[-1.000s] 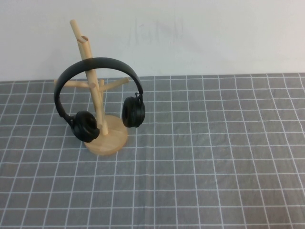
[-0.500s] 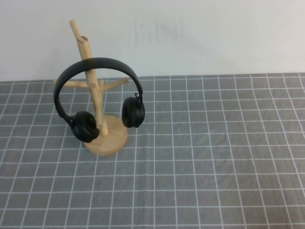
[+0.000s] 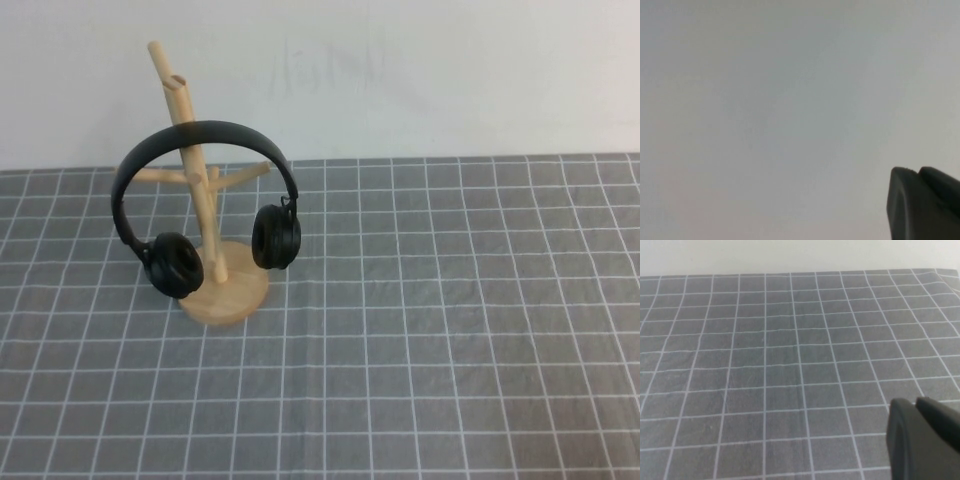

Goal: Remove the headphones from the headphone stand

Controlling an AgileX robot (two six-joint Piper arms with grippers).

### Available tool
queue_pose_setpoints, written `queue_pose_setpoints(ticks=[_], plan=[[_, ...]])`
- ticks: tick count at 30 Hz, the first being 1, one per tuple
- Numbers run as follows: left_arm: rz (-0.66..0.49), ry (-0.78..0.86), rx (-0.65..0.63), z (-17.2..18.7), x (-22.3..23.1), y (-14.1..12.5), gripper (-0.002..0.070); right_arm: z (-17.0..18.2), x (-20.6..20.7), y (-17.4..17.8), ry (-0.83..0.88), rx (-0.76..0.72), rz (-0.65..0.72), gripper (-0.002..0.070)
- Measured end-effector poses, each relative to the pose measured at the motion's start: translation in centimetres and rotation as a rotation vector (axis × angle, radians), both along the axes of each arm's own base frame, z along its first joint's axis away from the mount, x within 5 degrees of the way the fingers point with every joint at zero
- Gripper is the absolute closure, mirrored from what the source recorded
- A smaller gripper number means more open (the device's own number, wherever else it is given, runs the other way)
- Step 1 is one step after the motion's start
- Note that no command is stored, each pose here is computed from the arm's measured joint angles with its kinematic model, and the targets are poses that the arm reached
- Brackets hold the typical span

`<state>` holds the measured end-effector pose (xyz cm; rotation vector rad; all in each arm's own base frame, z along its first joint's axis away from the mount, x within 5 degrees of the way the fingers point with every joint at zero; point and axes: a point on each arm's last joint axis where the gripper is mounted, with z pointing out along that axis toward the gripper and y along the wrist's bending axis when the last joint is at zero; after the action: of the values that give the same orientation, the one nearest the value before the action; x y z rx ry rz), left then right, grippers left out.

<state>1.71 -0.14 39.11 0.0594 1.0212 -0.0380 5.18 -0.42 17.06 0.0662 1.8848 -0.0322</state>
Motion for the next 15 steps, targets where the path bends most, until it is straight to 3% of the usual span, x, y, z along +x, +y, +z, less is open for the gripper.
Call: queue_pose_setpoints(ticks=[6,11,15], plan=[[0.036,0.225,0.087,2.4,5.0,-0.4,0.0678,0.0,0.0,0.0,0.0,0.0,0.0,0.0685],[0.023,0.401,0.09,0.7,10.8,-0.8,0.0678,0.0,0.0,0.0,0.0,0.0,0.0,0.0685],[0.032,0.575,0.183,-2.1,15.9,-1.4,0.0678,0.0,0.0,0.0,0.0,0.0,0.0,0.0685]])
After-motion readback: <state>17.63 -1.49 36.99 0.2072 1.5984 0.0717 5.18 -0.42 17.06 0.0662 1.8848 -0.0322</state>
